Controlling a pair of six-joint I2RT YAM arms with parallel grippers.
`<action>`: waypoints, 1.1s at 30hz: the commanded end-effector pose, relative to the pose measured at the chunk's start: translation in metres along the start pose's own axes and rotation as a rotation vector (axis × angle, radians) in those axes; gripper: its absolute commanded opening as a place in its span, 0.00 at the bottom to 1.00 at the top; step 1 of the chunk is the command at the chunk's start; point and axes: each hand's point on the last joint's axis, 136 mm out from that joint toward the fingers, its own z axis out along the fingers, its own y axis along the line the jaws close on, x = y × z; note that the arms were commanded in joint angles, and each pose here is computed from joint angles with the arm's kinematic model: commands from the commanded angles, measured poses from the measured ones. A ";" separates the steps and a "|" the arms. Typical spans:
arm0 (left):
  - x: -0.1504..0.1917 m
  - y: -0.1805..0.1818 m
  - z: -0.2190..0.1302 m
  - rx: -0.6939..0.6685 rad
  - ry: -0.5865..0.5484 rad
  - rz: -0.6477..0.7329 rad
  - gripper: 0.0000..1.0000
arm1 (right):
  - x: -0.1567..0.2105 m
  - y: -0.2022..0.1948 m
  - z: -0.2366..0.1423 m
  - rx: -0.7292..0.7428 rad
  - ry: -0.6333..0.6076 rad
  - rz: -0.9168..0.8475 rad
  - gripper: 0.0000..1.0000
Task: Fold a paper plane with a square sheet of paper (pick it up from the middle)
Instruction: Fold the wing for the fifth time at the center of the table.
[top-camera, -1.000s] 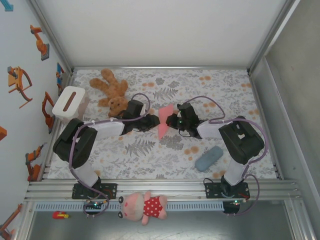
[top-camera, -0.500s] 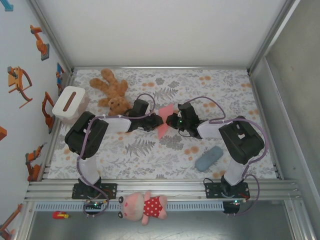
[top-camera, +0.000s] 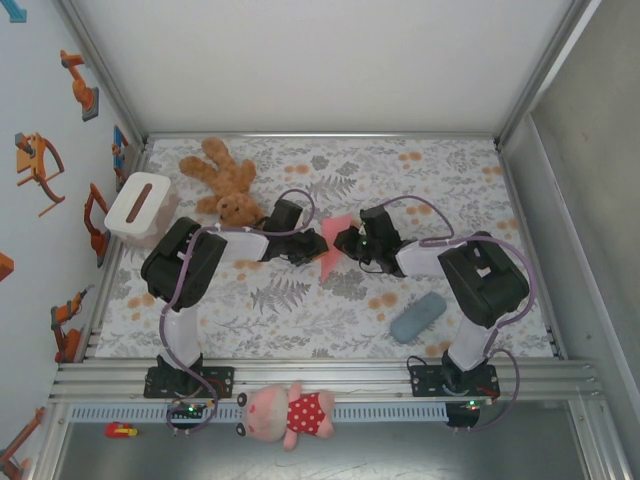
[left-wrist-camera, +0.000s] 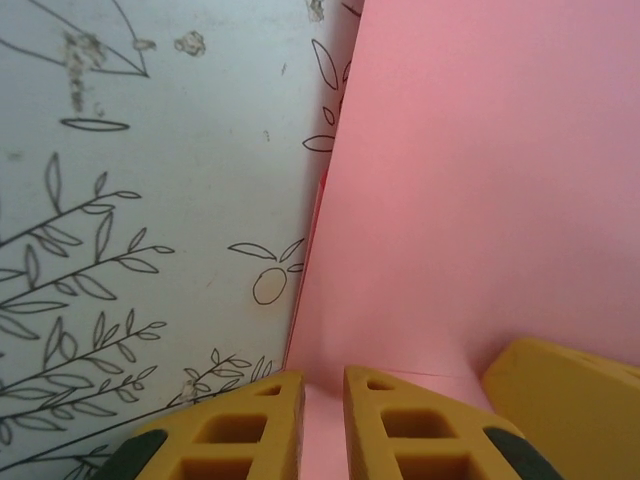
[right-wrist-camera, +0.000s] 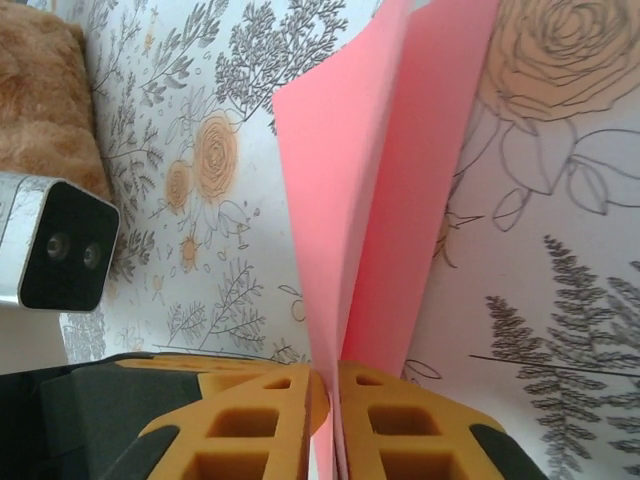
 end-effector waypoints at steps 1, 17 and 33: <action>0.010 0.015 0.007 -0.071 0.046 -0.006 0.18 | 0.000 -0.011 -0.005 0.028 0.014 0.037 0.18; 0.009 0.010 -0.002 -0.096 0.042 0.046 0.17 | -0.013 -0.021 -0.007 0.049 0.059 0.042 0.02; 0.015 -0.040 -0.032 -0.095 -0.077 0.518 0.37 | -0.019 -0.018 -0.018 0.079 0.000 0.199 0.00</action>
